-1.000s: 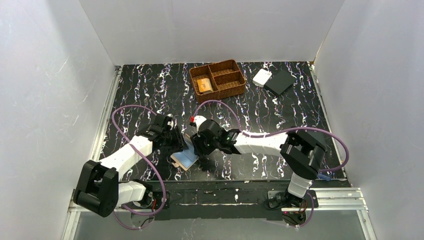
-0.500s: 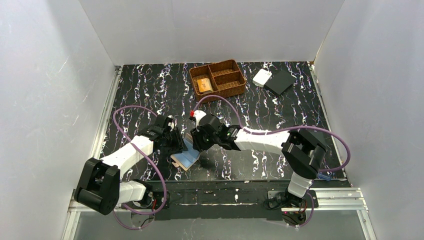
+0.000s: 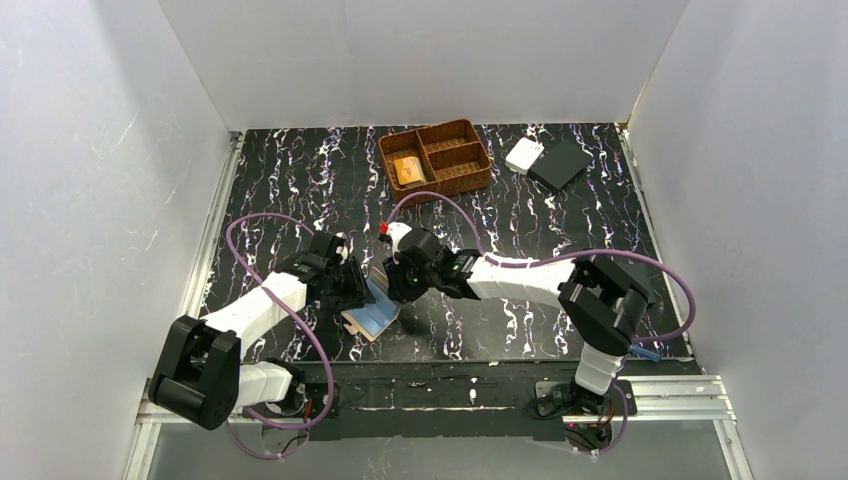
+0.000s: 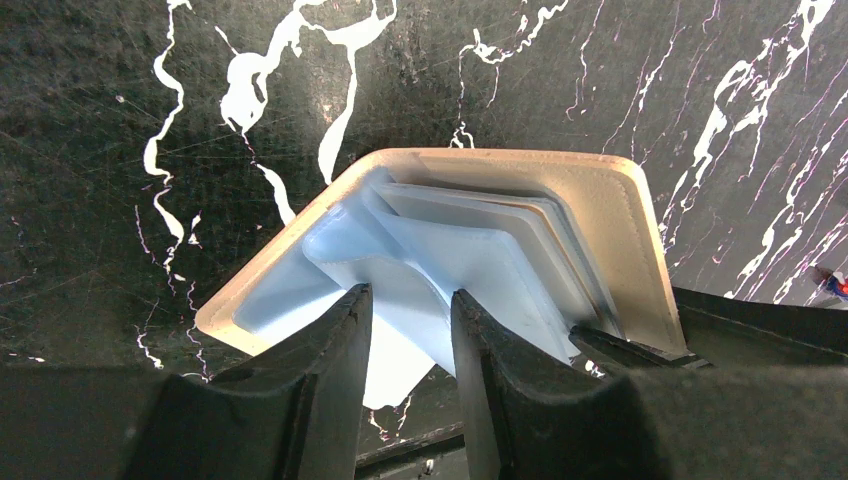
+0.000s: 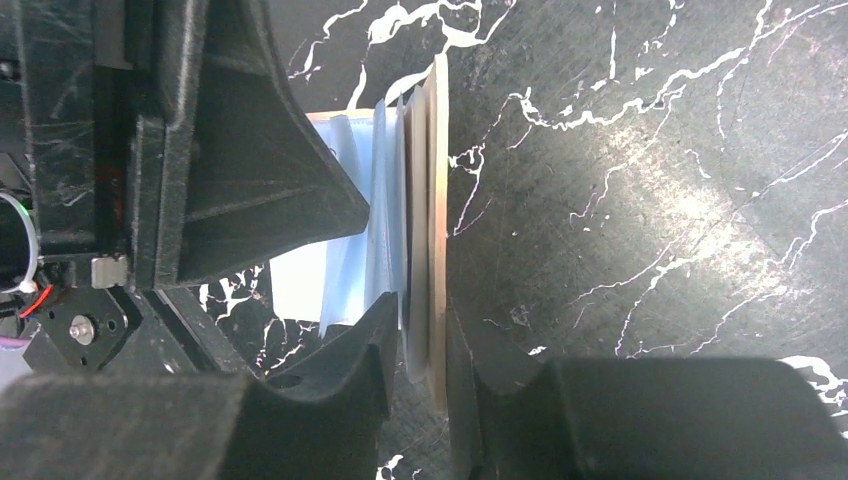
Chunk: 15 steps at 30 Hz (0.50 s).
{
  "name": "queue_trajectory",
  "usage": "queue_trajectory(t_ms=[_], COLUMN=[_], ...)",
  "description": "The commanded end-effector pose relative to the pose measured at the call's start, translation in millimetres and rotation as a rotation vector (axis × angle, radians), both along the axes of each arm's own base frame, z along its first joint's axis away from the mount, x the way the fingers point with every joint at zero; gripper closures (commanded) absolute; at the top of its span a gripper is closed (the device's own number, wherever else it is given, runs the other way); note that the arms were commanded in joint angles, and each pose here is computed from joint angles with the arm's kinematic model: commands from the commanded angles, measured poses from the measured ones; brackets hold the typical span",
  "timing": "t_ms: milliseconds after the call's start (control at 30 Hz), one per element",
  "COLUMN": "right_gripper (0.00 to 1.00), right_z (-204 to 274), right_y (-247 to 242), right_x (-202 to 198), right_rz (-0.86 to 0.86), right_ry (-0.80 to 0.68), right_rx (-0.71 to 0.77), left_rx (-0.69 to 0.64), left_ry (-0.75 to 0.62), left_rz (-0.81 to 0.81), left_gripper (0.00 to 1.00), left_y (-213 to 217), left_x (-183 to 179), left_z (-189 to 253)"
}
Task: Put the credit cards into the card holder
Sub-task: Open the card holder at the center of the board.
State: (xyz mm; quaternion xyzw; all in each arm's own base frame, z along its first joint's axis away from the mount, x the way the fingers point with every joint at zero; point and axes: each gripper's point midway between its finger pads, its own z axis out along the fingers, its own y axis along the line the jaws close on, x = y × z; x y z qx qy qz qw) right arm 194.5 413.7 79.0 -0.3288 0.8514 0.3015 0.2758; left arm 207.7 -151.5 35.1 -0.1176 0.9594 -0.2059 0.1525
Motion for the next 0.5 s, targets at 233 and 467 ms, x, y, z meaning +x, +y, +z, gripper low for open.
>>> queue_trajectory(t_ms=[233,467], right_gripper=[0.91,0.99], right_z=[11,18], right_y=[11,13], right_x=[5,2], right_rz=[0.011,0.029], right_ry=[-0.020,-0.019], right_rx=[0.036,0.054], left_rx=[0.020,-0.042], left_ry=[-0.028,-0.167], left_rz=[-0.003,0.009], left_gripper=[0.65,0.45], left_y=[9,12], left_x=[-8,-14], left_z=[14,68])
